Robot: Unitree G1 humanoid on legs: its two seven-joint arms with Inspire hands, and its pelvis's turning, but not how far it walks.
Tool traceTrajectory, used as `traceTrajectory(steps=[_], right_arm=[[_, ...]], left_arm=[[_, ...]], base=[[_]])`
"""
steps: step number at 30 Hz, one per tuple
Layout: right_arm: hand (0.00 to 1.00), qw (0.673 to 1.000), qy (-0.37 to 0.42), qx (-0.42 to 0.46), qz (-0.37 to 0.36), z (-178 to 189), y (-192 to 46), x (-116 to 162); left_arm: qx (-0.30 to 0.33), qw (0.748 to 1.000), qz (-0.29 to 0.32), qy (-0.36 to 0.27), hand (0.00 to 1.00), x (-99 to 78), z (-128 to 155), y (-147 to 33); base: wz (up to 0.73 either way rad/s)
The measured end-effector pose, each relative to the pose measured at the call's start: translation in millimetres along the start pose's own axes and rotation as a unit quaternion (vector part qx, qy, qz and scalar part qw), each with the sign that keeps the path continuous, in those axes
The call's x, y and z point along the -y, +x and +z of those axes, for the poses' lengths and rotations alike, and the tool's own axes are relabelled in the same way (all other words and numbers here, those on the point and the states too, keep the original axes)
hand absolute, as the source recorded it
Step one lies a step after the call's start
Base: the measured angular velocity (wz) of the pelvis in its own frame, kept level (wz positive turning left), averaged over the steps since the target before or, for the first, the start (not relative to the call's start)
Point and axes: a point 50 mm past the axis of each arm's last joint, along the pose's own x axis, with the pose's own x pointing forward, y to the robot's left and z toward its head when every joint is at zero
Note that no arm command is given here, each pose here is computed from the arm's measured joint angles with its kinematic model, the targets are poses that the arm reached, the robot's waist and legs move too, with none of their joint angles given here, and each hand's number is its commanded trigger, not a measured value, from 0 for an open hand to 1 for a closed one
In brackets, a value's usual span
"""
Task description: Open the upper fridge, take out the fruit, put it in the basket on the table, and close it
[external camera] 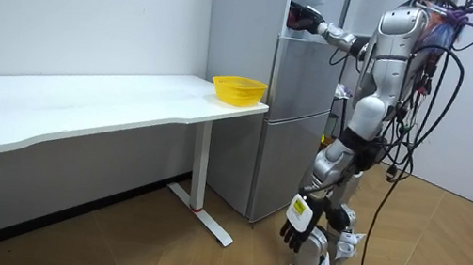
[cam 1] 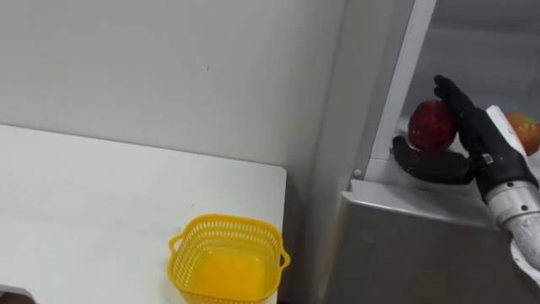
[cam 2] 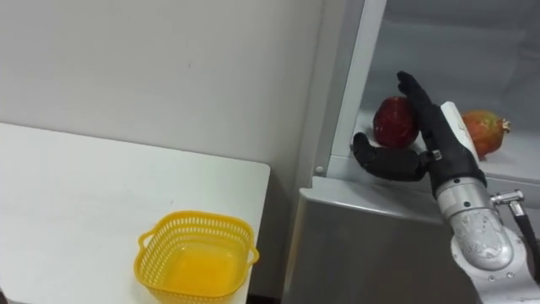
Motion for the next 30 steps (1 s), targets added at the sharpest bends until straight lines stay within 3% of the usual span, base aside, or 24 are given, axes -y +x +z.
traceTrajectory(steps=[6, 7, 8, 9, 30], right_arm=[[0.02, 1.000, 0.014, -0.016, 0.018, 1, 9, 0], [0.11, 0.999, 0.016, -0.020, 0.020, 1, 11, 0], [0.61, 0.999, 0.021, -0.027, 0.023, 0, 12, 0], [1.00, 0.999, 0.026, -0.032, 0.027, -2, 14, 0], [1.00, 0.999, 0.005, -0.041, 0.000, 6, 26, 15]], left_arm=[[-0.008, 1.000, -0.004, -0.001, 0.00, -1.8, -1, -0.4], [-0.010, 1.000, -0.004, -0.001, 0.00, -2.1, -2, -0.4], [-0.015, 1.000, -0.002, -0.002, 0.00, -3.3, -3, -0.6], [-0.019, 1.000, -0.001, -0.003, 0.00, -4.3, -4, -0.8], [-0.013, 1.000, 0.028, -0.004, 0.00, -14.7, 5, -3.0]], base=[[-0.01], [-0.04], [0.00], [-0.04], [0.00]])
